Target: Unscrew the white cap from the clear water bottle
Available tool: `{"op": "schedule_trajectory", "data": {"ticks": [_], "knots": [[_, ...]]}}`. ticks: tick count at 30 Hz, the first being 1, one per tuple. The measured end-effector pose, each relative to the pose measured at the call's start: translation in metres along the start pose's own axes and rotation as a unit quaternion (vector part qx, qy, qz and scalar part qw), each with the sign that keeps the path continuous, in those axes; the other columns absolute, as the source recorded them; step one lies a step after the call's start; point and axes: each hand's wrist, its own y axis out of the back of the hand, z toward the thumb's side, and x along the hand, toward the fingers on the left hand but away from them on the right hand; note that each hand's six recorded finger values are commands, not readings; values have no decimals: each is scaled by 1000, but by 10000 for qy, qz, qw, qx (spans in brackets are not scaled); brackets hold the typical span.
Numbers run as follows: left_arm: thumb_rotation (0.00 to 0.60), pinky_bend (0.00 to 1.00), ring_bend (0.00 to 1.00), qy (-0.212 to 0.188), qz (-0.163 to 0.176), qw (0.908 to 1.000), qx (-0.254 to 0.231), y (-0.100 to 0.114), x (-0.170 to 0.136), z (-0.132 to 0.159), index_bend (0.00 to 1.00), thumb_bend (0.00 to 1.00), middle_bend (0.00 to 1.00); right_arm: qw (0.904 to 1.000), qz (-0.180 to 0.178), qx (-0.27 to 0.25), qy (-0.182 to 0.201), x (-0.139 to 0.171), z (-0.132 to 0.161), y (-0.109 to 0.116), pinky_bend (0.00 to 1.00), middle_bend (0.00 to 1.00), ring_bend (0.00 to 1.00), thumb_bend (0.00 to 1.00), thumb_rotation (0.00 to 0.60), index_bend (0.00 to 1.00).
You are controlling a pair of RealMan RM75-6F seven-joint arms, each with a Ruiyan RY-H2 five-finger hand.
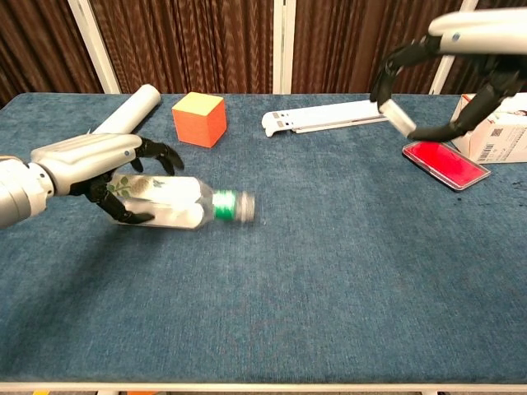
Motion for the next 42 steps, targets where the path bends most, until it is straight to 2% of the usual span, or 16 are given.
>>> {"op": "schedule_trajectory", "data": {"ticks": [5, 11, 15, 21, 26, 30, 35, 37, 42], "knots": [[600, 176, 35, 67, 115, 9998, -170, 11, -9, -3, 121, 260, 175, 9996, 199, 174, -78, -9, -7, -19, 0, 217, 63, 394, 600, 550], [600, 165, 35, 327, 570, 9976, -220, 40, -30, -26, 121, 260, 175, 9976, 324, 585, -177, -27, -19, -43, 0, 190, 63, 393, 600, 515], [600, 162, 35, 572, 987, 9930, -311, 62, -51, -46, 121, 261, 175, 9958, 392, 792, -233, -42, -25, -64, 0, 170, 62, 392, 600, 454], [600, 159, 35, 837, 1413, 9853, -482, 85, -81, -72, 121, 260, 175, 9940, 550, 903, -287, -60, -29, -91, 0, 148, 52, 393, 600, 352], [600, 157, 35, 1120, 1551, 9807, -400, 92, -99, -94, 129, 260, 175, 9918, 655, 1042, -349, -66, -33, -107, 0, 136, 51, 395, 600, 246], [600, 157, 35, 1447, 1587, 9765, -209, 97, -115, -118, 135, 260, 175, 9916, 509, 1112, -422, -59, -40, -99, 0, 126, 50, 397, 600, 141], [600, 155, 36, 1889, 1789, 9656, 41, 106, -144, -146, 147, 260, 183, 9915, -23, 1091, -703, -33, -60, -72, 0, 117, 48, 399, 600, 122], [600, 153, 36, 2127, 1850, 9593, 154, 107, -162, -159, 148, 260, 183, 9891, -393, 1034, -972, -8, -76, -53, 0, 107, 41, 399, 600, 107], [600, 149, 36, 2625, 1881, 9459, 328, 109, -199, -183, 148, 249, 183, 9785, -1011, 928, -1538, 54, -104, -23, 0, 97, 34, 399, 600, 102]]}}
